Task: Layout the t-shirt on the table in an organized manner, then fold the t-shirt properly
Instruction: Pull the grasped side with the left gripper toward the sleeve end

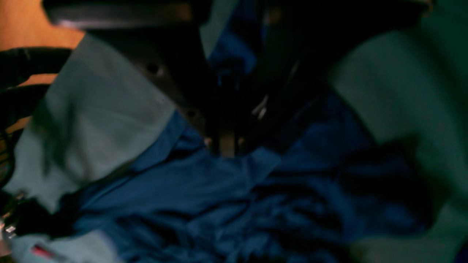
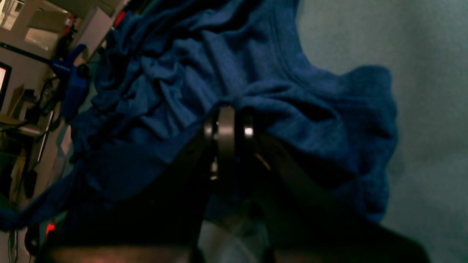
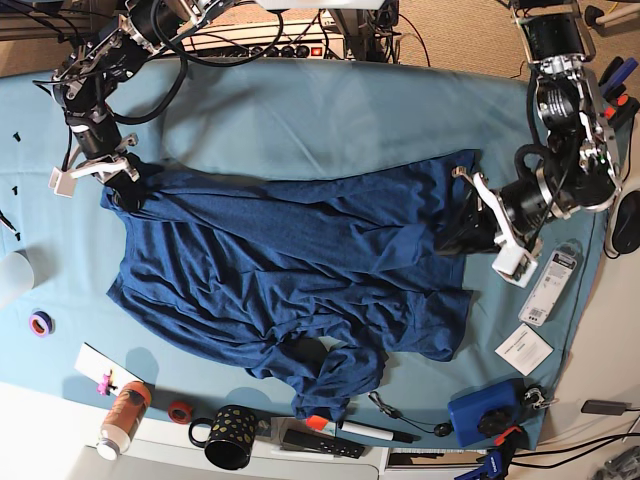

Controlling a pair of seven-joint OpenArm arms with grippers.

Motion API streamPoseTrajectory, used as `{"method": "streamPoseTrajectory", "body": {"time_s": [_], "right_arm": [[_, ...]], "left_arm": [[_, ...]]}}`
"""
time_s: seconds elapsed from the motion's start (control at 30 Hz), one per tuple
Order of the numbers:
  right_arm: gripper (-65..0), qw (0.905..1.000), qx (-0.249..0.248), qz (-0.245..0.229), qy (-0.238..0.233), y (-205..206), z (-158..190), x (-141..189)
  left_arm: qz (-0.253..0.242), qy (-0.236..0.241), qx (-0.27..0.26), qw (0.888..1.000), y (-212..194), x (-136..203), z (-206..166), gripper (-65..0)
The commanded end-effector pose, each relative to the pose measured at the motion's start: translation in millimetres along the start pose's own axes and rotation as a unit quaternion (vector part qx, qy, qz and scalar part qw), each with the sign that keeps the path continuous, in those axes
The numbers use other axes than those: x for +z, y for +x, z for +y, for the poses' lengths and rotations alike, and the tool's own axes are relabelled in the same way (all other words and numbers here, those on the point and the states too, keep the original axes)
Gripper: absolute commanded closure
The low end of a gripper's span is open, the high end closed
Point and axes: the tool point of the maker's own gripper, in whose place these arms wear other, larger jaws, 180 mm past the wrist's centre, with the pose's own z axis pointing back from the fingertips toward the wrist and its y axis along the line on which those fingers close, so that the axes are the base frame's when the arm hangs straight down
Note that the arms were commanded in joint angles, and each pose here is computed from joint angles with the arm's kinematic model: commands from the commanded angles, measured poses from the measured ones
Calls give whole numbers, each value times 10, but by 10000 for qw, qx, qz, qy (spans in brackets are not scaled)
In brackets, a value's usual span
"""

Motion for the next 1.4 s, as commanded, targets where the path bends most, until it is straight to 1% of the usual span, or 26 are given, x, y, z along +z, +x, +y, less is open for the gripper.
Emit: {"method": "streamPoseTrajectory", "body": {"time_s": [0.0, 0.1, 0.23, 0.33, 0.37, 0.43, 0.53, 0.6, 0.7, 0.83, 0.93, 1.1, 1.23, 1.33, 1.37], "right_arm": [[0, 9993, 146, -314, 115, 201, 56, 13], [0, 9992, 142, -360, 115, 217, 57, 14], [0, 9991, 146, -374, 111, 223, 55, 15], [0, 9989, 160, -426, 86, 243, 46, 16], [0, 9989, 173, -432, 63, 249, 37, 18], [0, 9989, 214, -415, 5, 264, 9, 23], [0, 9988, 242, -412, -75, 307, -37, 42], [0, 9985, 221, -434, -239, 337, -104, 52], [0, 9976, 120, -489, -467, 357, -186, 58], [0, 9976, 93, -488, -479, 350, -187, 54], [0, 9978, 68, -465, -470, 326, -179, 47], [0, 9980, 44, -429, -461, 296, -168, 38], [0, 9982, 19, -383, -452, 264, -160, 31], [0, 9985, 35, -264, -479, 224, -170, 28], [-55, 9984, 48, -242, -501, 215, -178, 30]], "left_arm": [[-193, -5, -93, 9998, 106, 32, -7, 0], [95, 214, -13, 9997, -92, 47, 43, 0], [292, 823, 103, 9961, -268, 90, 225, 0], [408, 1168, 119, 9923, -312, 127, 350, 0], [377, 1224, 101, 9917, -295, 144, 380, 0], [155, 1352, 219, 9905, -208, 197, 453, 0], [-388, 1287, 468, 9898, -1, 284, 486, 0], [-660, 1193, 574, 9890, 97, 365, 495, 0], [-815, 1076, 638, 9888, 146, 463, 495, 0], [-765, 962, 764, 9895, 114, 469, 458, 0], [-669, 842, 776, 9912, 11, 438, 375, 0], [-524, 653, 1064, 9908, -193, 356, 208, 0], [-388, 415, 971, 9936, -242, 255, 72, 0], [-324, 330, 944, 9945, -260, 208, 20, 0], [-287, 332, 925, 9947, -273, 197, 14, -2]]}}
